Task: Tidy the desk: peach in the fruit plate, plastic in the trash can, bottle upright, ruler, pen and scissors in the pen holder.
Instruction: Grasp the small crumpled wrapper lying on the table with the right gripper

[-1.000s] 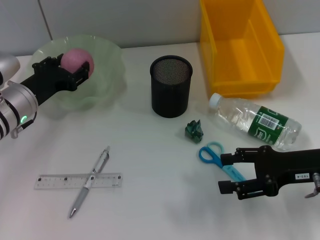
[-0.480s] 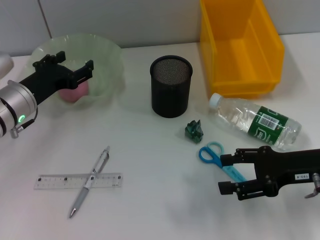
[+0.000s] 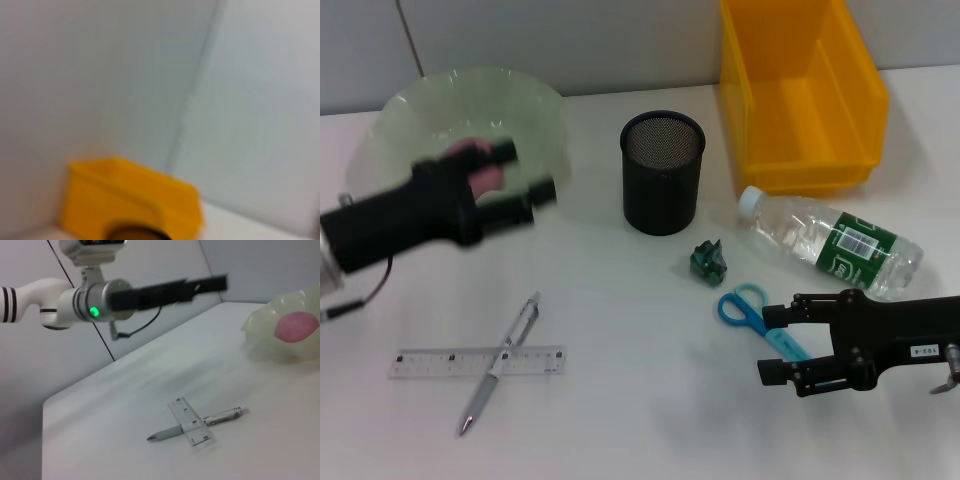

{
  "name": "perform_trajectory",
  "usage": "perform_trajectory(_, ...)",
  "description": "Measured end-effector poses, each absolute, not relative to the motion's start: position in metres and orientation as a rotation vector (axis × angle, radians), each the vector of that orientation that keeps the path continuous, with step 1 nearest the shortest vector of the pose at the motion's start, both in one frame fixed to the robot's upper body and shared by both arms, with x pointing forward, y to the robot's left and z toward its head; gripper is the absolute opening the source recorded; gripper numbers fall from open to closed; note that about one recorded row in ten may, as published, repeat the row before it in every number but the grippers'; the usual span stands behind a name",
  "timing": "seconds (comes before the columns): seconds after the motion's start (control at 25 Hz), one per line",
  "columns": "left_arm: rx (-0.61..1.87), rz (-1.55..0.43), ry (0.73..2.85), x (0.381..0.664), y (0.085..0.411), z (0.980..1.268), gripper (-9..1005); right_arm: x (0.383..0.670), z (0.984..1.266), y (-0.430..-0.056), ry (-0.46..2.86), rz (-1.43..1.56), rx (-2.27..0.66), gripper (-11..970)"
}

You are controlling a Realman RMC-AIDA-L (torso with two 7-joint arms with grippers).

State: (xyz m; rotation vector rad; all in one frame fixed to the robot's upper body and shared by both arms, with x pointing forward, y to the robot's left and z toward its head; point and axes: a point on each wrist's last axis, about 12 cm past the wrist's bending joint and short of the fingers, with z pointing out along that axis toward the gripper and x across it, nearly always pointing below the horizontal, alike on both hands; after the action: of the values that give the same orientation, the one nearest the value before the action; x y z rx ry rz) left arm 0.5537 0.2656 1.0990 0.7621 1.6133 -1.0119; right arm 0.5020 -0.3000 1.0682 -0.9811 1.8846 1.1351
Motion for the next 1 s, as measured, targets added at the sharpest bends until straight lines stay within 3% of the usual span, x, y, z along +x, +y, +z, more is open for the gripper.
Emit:
perform_trajectory(0.4, 1.105, -1.087, 1.816, 0.522, 0.266, 1.07, 834, 0.5, 1.067, -0.302, 1.886, 1.133, -0.969, 818)
perform_trajectory(0.72, 1.056, -1.07, 1.792, 0.519, 0.276, 1.071, 834, 0.502, 1.069, -0.3, 1.862, 1.103, -0.971, 817)
perform_trajectory(1.0, 1.058, -1.082, 1.782, 0.518, 0.275, 1.073, 834, 0.527, 1.077, -0.29, 1.902, 0.993, -0.909, 816)
